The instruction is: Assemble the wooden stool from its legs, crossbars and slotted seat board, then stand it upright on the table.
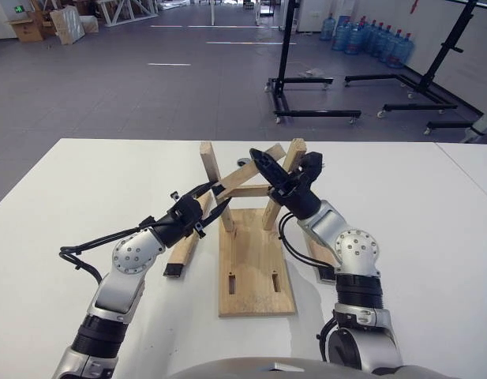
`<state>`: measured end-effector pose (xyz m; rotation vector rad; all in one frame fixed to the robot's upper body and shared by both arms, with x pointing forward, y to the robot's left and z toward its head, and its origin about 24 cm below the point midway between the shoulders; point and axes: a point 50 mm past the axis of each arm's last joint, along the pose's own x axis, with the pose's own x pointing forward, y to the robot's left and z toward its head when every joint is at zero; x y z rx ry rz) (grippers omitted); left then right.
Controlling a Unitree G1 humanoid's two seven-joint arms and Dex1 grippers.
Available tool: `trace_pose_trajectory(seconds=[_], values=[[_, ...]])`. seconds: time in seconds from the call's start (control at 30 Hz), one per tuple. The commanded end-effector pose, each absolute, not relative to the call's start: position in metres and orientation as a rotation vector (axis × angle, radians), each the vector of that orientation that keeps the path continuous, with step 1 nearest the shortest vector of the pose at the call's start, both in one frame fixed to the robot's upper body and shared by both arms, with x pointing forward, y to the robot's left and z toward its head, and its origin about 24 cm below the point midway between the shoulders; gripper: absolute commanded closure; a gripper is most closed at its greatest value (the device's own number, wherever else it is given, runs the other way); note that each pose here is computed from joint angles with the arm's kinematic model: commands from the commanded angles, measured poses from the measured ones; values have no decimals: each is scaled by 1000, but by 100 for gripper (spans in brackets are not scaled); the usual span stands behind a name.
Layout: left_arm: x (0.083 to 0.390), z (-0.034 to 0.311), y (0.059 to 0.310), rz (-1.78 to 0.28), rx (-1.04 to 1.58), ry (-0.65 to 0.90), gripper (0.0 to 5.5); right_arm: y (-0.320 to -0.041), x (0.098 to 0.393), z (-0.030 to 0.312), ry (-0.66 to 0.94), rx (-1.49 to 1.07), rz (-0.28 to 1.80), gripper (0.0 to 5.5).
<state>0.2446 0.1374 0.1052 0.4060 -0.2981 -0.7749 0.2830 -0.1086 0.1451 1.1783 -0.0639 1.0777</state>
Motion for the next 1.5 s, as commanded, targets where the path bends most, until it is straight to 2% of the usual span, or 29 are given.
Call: trace_pose_trajectory(seconds=[0.03, 0.13, 0.27, 0.33, 0.43, 0.53, 0.63, 0.73, 0.93, 1.5], values=[[240, 97, 140, -727, 424, -264, 273, -144, 264, 157, -98, 1178, 1034, 511], [237, 95, 144, -613, 431, -284, 272, -170, 240, 143, 44, 1182, 992, 511], [229, 101, 147, -397, 391, -355, 272, -206, 214, 105, 279, 1121, 737, 511], [219, 98, 147, -323, 351, -345, 272, -215, 215, 101, 313, 1039, 632, 511], [211, 93, 150, -267, 334, -312, 272, -226, 230, 97, 287, 765, 373, 511], [210, 97, 151, -243, 342, -324, 272, -221, 236, 107, 220, 523, 236, 511], [209, 98, 153, -237, 357, -321, 272, -204, 234, 115, 161, 357, 238, 511], [210, 99, 152, -253, 362, -317, 272, -198, 230, 108, 164, 261, 204, 511], [214, 98, 151, -294, 374, -307, 272, -197, 230, 95, 179, 261, 88, 511], [219, 95, 144, -331, 378, -307, 272, -197, 251, 90, 149, 274, 15, 511]])
